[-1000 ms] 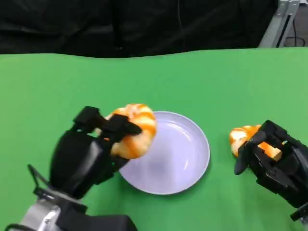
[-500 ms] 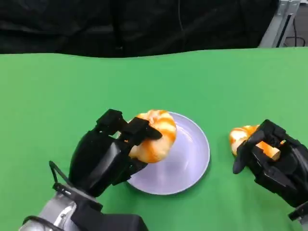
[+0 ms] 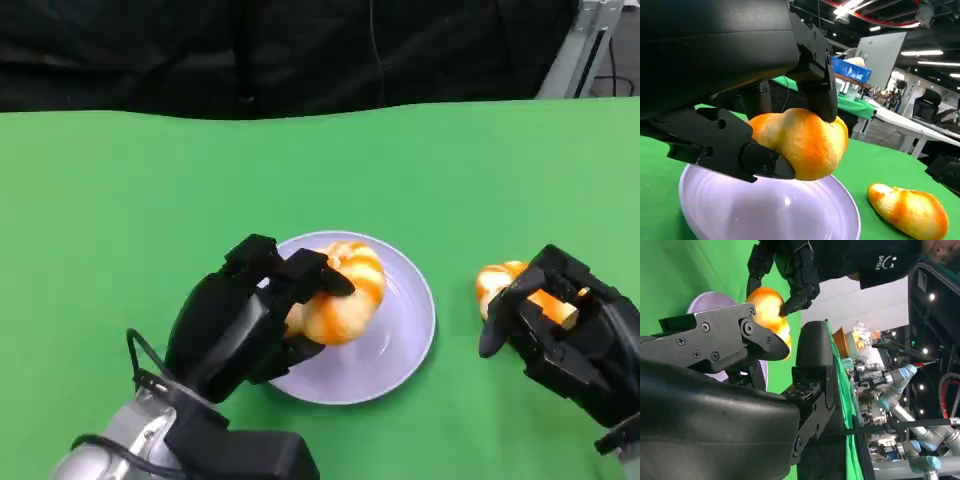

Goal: Grasp the bread from the table and place it into the plate.

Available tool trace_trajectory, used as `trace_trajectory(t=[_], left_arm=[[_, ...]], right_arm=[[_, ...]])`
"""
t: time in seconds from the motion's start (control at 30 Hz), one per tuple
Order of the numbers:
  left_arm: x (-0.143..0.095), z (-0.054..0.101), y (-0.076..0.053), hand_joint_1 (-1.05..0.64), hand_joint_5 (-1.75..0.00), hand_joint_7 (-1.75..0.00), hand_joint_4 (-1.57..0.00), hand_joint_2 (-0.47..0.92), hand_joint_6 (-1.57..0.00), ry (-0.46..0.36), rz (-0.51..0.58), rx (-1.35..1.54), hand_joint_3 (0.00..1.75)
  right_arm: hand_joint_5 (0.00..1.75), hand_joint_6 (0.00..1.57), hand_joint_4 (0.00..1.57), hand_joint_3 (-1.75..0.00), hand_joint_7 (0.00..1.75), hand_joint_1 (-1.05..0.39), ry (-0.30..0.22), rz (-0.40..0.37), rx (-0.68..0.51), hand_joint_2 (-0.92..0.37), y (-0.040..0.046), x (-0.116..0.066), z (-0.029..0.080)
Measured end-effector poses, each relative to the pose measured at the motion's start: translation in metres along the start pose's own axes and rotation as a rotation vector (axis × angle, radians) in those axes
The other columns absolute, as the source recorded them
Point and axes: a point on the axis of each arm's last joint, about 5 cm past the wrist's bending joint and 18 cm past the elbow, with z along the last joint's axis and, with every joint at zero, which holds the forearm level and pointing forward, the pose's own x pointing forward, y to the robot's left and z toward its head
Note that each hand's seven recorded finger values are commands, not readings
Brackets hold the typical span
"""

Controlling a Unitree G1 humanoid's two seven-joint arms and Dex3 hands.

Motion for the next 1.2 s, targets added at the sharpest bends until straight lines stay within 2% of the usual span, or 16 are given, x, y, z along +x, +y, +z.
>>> trace_trajectory(t=[0.47, 0.5, 0.57, 0.73, 0.77, 0.8, 0.83, 0.97, 1.2], left_arm=[[-0.001, -0.006, -0.007, -0.13, -1.55, -1.19, -0.42, 0.92, -0.50, 0.020, -0.052, -0.034, 0.31], [-0.001, -0.006, -0.007, -0.14, -1.30, -0.94, -0.49, 0.92, -0.59, 0.020, -0.052, -0.035, 0.24], [-0.001, -0.007, -0.007, -0.14, -1.14, -0.74, -0.55, 0.92, -0.68, 0.022, -0.056, -0.035, 0.20], [0.001, -0.009, -0.006, -0.14, -1.08, -0.66, -0.57, 0.92, -0.71, 0.025, -0.066, -0.032, 0.18], [0.001, -0.009, -0.006, -0.20, -0.70, -0.37, -0.65, 0.92, -0.77, 0.024, -0.065, -0.031, 0.17], [0.001, -0.009, -0.006, -0.22, -0.44, -0.18, -0.75, 0.92, -0.83, 0.024, -0.069, -0.031, 0.17], [0.001, -0.009, -0.006, -0.22, -0.35, -0.11, -0.78, 0.92, -0.86, 0.024, -0.077, -0.030, 0.17], [0.001, -0.010, -0.005, -0.31, -0.10, -0.01, -0.79, 0.92, -0.79, 0.030, -0.105, -0.025, 0.22], [0.000, -0.012, -0.004, -0.50, -0.02, 0.00, -0.74, 0.92, -0.72, 0.056, -0.124, 0.000, 0.32]], right_arm=[[1.75, 0.51, 0.59, -0.81, 1.49, -0.02, -0.008, 0.005, -0.006, -0.83, 0.0012, 0.001, 0.002], [1.75, 0.50, 0.59, -0.81, 1.50, -0.02, -0.009, 0.005, -0.006, -0.82, 0.0012, 0.001, 0.002], [1.75, 0.50, 0.59, -0.81, 1.50, -0.02, -0.010, 0.007, -0.007, -0.82, 0.0016, 0.002, 0.002], [1.75, 0.50, 0.59, -0.83, 1.51, -0.02, -0.015, 0.006, -0.011, -0.81, 0.0021, 0.002, 0.003], [1.75, 0.50, 0.60, -0.84, 1.53, -0.02, -0.015, 0.006, -0.011, -0.80, 0.0021, 0.002, 0.003], [1.75, 0.49, 0.60, -0.85, 1.53, -0.02, -0.015, 0.005, -0.011, -0.80, 0.0021, 0.001, 0.003], [1.75, 0.49, 0.60, -0.85, 1.53, -0.02, -0.015, 0.003, -0.011, -0.80, 0.0021, 0.001, 0.003], [1.75, 0.49, 0.60, -0.86, 1.54, -0.03, -0.014, -0.001, -0.010, -0.79, 0.0022, 0.001, 0.003], [1.75, 0.48, 0.60, -0.88, 1.54, -0.03, -0.014, 0.000, -0.009, -0.79, 0.0024, 0.002, 0.003]])
